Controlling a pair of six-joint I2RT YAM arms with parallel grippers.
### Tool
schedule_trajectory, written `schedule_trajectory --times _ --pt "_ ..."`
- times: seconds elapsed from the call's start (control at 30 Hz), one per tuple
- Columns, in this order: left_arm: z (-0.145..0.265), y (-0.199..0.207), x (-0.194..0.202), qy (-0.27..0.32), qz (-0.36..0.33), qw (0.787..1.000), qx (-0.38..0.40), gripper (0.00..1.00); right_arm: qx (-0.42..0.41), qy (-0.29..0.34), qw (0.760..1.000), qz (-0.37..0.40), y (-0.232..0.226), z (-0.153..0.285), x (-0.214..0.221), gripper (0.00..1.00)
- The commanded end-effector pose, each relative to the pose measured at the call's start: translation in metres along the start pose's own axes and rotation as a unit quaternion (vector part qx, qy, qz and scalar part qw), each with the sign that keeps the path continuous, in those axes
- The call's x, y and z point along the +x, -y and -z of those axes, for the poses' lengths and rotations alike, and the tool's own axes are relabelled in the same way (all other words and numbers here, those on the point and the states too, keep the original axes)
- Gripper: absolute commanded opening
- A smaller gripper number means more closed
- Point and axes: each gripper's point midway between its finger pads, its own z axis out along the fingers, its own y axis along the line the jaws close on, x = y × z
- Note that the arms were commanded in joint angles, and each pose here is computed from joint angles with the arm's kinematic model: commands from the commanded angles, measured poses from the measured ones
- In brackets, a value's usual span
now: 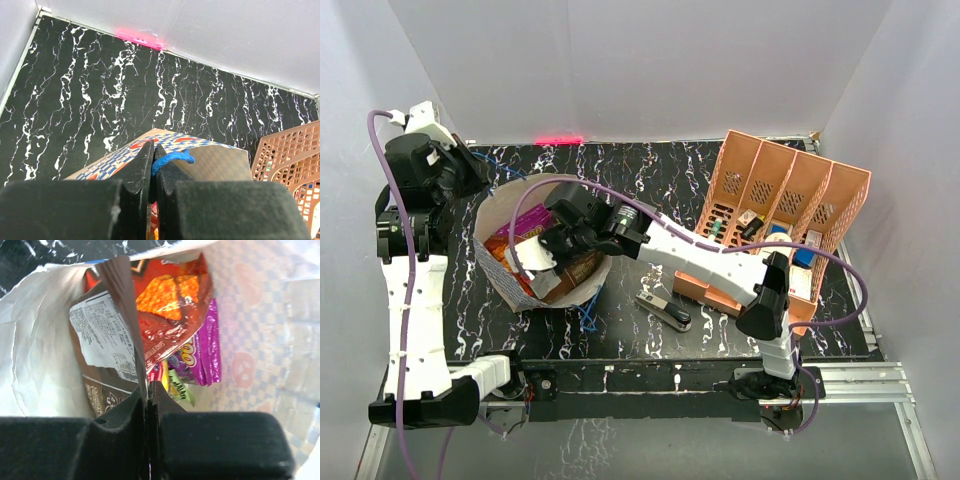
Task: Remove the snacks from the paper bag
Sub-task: Take out the snack from the paper bag, then place the snack at the center of the board.
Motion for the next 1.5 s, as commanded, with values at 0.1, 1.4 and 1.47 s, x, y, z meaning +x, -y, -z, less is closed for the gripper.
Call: schedule_trajectory --times 0.1,1.4,1.47 --pt "0.026 0.006 -0.031 0.073 -0.014 0.997 0.005 0.00 0.228 0.134 0.964 0.016 0.103 0.116 -0.093 0.07" --pt "0.048 -0.055 -0.048 0.112 -0.023 0.977 -0.178 0.00 0.533 -0.053 0.838 -0.107 0.180 0.277 0.140 0.07" --pt "0.045 -0.049 -0.046 0.110 -0.023 0.981 -0.160 0.00 0.531 -0.070 0.838 -0.101 0.193 0.260 0.172 0.07"
